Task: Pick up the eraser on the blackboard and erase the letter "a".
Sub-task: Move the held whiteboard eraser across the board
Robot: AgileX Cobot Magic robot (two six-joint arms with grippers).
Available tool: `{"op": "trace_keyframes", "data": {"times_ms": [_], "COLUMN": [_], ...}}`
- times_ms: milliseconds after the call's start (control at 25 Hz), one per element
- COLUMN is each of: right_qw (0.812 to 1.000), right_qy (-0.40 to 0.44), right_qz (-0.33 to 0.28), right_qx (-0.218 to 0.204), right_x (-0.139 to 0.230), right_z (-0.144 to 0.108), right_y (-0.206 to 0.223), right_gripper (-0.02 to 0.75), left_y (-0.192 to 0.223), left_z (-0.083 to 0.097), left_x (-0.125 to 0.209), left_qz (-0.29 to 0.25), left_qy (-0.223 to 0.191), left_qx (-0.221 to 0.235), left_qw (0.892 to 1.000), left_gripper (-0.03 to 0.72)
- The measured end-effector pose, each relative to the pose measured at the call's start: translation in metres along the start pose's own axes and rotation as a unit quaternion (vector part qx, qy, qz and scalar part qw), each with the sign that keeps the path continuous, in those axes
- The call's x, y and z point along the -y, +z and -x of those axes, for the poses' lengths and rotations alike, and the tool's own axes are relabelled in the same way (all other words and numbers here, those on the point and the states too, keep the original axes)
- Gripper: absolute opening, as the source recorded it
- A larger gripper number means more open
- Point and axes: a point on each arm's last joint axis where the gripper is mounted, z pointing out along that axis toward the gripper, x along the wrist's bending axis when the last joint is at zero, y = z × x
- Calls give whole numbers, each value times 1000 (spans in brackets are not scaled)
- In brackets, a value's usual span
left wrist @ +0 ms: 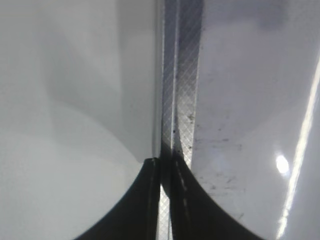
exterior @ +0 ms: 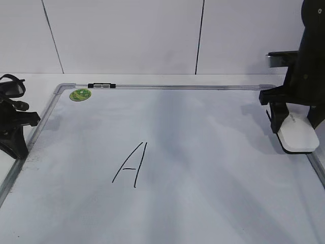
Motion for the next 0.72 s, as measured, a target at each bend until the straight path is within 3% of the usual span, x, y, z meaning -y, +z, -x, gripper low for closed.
{"op": "trace_keyframes", "data": {"times_ms": [720], "right_qw": [999], "right_qy": [26], "right_qz": [-31], "right_qx": [-13], "right_x": [-6], "right_z": [13], "right_y": [22], "right_gripper": [558], "left_y": [0], "left_z": [0], "left_x": [0], "left_qz": [2], "left_qy": [-1], "left_qx": [1], "left_qw": [1000], "left_gripper": [15]}}
